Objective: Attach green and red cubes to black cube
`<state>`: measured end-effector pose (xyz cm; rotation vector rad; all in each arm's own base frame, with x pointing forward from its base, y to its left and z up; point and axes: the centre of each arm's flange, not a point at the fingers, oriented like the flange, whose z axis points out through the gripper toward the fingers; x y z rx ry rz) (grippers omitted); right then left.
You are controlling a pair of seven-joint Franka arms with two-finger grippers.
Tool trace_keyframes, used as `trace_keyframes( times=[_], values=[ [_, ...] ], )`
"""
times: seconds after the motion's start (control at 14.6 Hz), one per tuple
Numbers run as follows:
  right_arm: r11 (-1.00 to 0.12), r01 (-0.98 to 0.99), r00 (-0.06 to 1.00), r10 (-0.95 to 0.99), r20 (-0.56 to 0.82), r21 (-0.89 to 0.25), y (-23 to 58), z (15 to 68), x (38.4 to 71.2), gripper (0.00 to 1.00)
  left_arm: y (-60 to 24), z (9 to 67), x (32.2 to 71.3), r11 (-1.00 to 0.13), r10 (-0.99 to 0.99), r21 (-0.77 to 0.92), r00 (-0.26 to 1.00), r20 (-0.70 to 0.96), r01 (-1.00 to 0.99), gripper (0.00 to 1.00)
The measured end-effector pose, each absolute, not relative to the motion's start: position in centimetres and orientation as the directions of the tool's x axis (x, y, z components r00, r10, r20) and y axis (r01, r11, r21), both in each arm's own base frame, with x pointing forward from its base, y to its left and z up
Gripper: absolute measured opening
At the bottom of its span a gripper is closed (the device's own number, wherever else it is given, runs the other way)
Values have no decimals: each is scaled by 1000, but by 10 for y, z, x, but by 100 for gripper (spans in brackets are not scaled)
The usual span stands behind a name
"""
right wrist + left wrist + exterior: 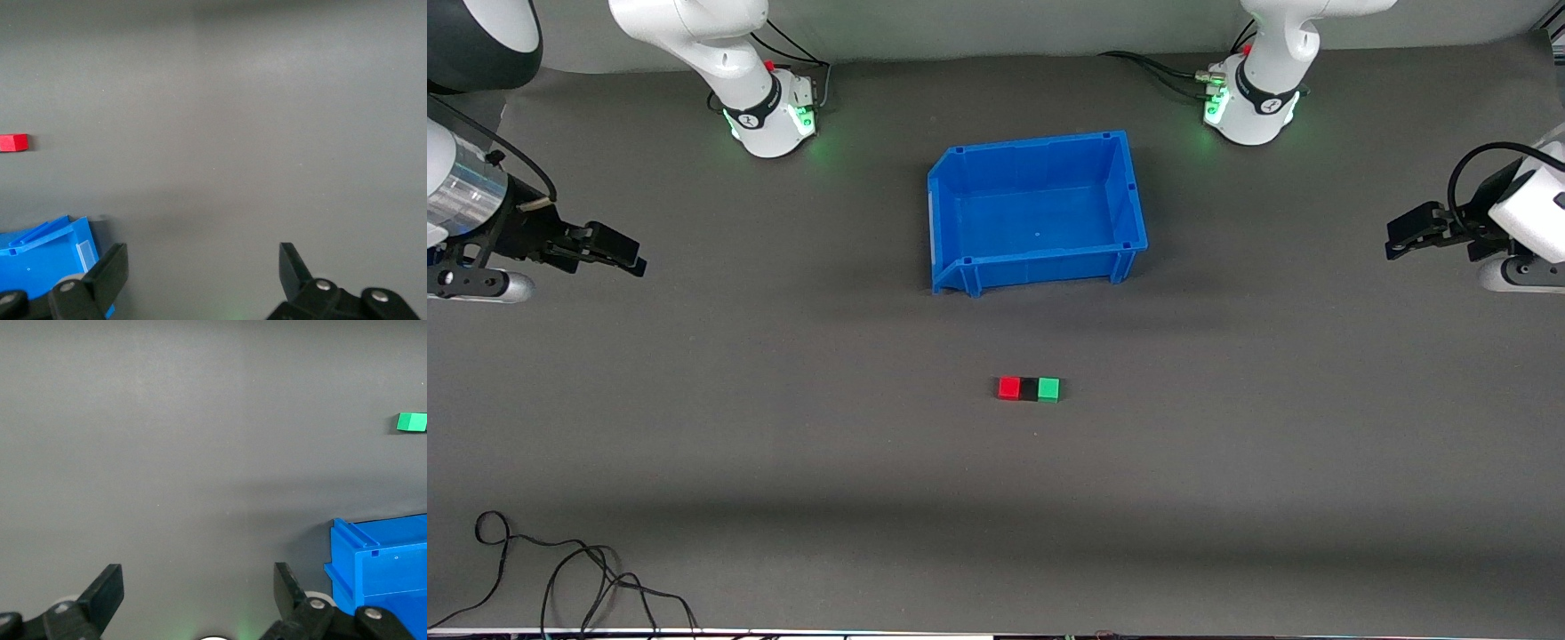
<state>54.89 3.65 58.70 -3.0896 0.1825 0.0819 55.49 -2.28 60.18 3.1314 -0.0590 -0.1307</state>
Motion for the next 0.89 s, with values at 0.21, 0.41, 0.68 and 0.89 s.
trace_keyframes(
  times=[0.21, 0.41, 0.68, 0.89],
  values=[
    [-992, -116, 992, -113, -63, -41, 38, 582, 551, 100, -23, 602, 555, -999, -39, 8, 996, -83, -38, 100],
    [-992, -116, 992, -113, -63, -41, 39, 582, 551, 99, -23, 602, 555, -999, -39, 8, 996, -84, -38, 100],
    [-992, -116, 992, -113, -63, -41, 39, 582, 551, 100, -22, 602, 555, -999, -39, 8, 996, -84, -38, 100],
    [-992, -115, 992, -113, -63, -41, 39, 582, 551, 100, -23, 602, 555, -999, -39, 8, 996, -84, -38, 100]
  ],
)
